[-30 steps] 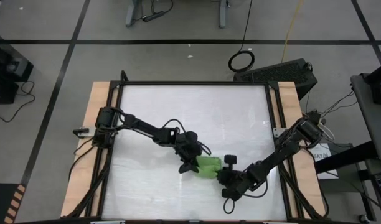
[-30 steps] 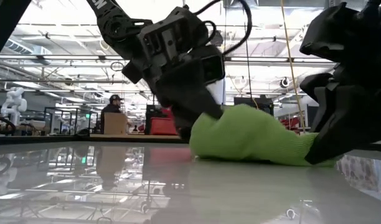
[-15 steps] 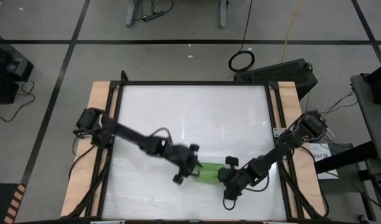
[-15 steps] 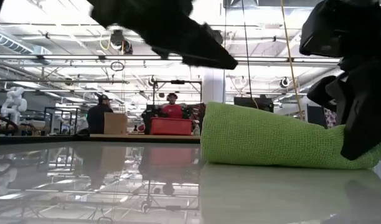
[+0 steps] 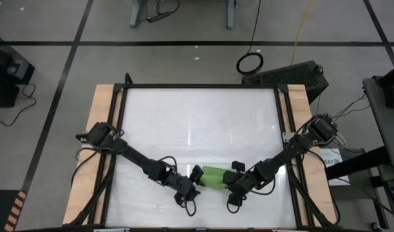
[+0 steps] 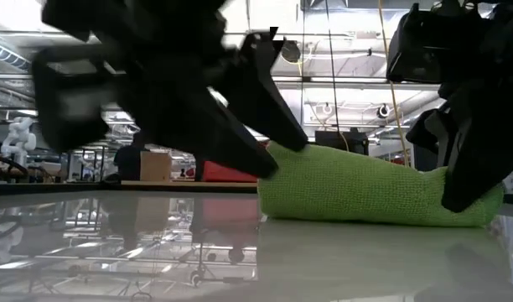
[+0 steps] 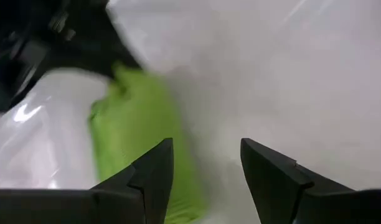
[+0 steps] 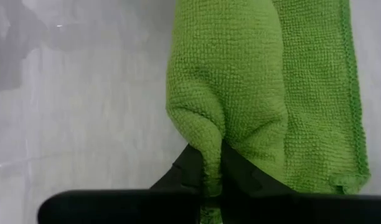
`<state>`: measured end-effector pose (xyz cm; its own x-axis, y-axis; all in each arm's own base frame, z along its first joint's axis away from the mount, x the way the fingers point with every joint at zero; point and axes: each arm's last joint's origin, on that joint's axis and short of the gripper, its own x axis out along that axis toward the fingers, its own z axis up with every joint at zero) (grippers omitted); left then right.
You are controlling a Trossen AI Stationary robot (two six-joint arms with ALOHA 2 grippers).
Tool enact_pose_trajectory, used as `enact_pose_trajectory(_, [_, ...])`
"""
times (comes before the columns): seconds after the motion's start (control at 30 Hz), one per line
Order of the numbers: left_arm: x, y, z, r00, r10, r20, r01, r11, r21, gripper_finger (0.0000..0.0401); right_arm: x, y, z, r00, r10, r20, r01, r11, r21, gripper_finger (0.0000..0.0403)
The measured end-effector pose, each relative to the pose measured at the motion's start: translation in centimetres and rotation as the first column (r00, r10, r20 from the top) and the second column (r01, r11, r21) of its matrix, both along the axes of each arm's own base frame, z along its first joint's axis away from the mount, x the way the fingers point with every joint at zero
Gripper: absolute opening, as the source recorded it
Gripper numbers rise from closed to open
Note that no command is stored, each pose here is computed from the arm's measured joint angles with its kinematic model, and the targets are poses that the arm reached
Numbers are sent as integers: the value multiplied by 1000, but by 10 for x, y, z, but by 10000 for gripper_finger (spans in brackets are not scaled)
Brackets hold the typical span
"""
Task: Roll towel into tight, uniform cylinder
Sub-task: Roll the green microfiber towel
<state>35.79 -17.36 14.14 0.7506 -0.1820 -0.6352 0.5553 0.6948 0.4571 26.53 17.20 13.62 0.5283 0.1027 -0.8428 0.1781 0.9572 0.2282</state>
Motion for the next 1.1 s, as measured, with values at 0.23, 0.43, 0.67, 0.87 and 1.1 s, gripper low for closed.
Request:
enact_pose_trajectory(0.23, [7, 9, -14, 999, 37, 8, -38, 995, 92, 211, 2, 3, 2, 1000, 6, 12, -7, 998, 61, 15])
enact_pose_trajectory(0.43, [11, 17, -13, 998, 58, 23, -60, 992, 110, 261, 3, 4, 3, 1000, 15, 18, -16, 997, 82, 16])
enact_pose_trajectory(0.67, [16, 40, -19, 991, 120, -59, -118, 992, 39, 242, 4, 5, 4, 999, 27, 33, -29, 996, 81, 16])
enact_pose_trajectory(0.87, [22, 54, -19, 987, 140, -83, -143, 989, -24, 161, 6, 6, 6, 996, 56, 63, -61, 995, 84, 23])
enact_pose_trajectory(1.1, [22, 63, -22, 985, 79, -154, -93, 992, -84, 21, 4, 7, 7, 995, 87, 55, -92, 991, 92, 106])
